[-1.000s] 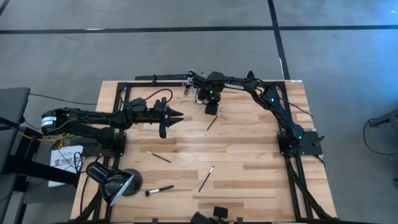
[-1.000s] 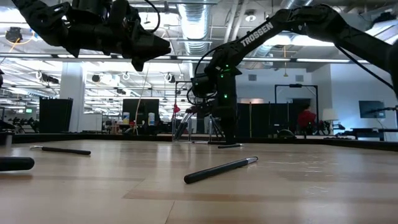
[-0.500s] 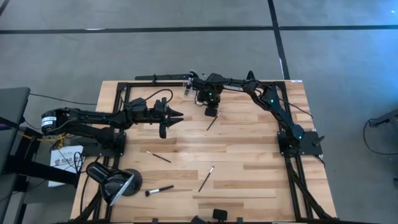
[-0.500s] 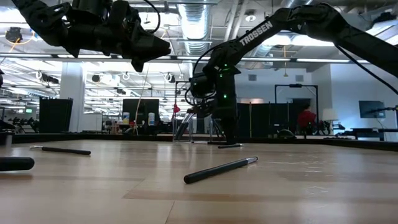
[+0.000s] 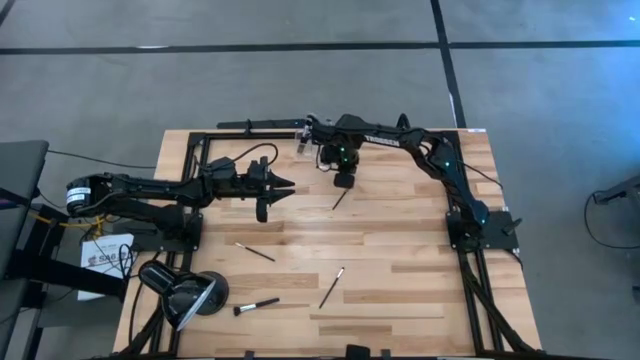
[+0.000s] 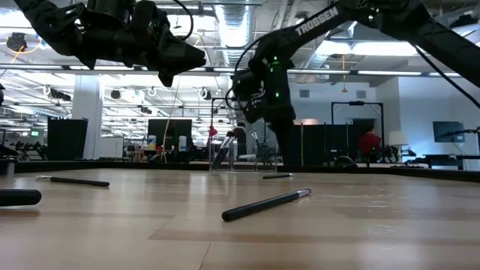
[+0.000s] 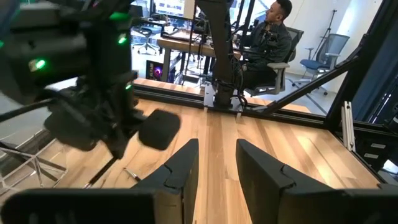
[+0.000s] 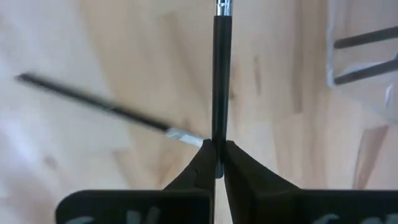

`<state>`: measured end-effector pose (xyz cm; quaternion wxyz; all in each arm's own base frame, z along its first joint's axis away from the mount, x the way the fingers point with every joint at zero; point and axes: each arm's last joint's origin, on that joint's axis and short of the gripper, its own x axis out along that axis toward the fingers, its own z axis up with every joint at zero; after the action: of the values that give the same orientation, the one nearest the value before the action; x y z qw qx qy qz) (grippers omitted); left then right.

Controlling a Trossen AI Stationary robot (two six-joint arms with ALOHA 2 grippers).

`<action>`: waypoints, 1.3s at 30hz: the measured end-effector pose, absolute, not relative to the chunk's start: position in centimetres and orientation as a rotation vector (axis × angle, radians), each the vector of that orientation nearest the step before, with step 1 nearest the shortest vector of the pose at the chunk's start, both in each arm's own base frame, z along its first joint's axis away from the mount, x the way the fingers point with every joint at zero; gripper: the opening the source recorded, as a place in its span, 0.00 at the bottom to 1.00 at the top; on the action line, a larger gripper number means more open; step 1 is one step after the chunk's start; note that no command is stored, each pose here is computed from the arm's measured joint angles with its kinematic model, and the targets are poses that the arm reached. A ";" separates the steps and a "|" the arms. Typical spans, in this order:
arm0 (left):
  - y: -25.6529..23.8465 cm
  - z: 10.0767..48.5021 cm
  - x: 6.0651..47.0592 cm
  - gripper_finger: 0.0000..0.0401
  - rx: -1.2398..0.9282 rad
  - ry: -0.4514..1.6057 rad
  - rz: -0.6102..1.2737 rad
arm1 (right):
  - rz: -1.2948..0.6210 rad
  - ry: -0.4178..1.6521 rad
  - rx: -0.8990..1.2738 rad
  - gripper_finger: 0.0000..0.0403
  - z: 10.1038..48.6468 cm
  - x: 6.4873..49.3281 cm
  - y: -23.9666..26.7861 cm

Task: Sort items
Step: Put the eyeshadow brush into the right section of the transparent organizer

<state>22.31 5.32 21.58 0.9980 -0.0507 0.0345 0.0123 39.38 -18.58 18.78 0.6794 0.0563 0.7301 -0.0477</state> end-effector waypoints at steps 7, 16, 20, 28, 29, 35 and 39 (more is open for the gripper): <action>5.3 21.6 22.3 0.26 -0.103 0.069 0.025 | -0.073 1.589 0.132 0.03 20.6 39.9 -16.2; 5.3 21.2 22.3 0.26 -0.116 0.111 0.027 | -0.078 1.405 0.147 0.02 25.3 39.5 -14.2; 5.3 21.1 22.3 0.26 -0.133 0.113 0.027 | -0.110 1.272 0.146 0.02 26.5 37.6 -12.8; 5.3 21.6 22.3 0.26 -0.128 0.066 0.008 | -0.148 0.741 0.180 0.02 26.1 31.7 -9.3; 5.2 21.8 22.3 0.26 -0.123 0.047 -0.009 | -0.136 0.660 0.175 0.01 26.0 31.2 -8.8; 3.9 23.1 22.6 0.26 -0.099 -0.080 -0.098 | -0.025 0.228 0.136 0.01 25.6 29.7 -6.0; 3.1 23.5 22.8 0.27 -0.100 -0.138 -0.109 | 0.068 0.094 0.083 0.01 25.3 30.5 -3.7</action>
<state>22.82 3.13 23.52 0.9949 -0.0497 -0.0689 -0.0543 30.49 -3.67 25.26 0.9975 0.0413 0.0467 0.0342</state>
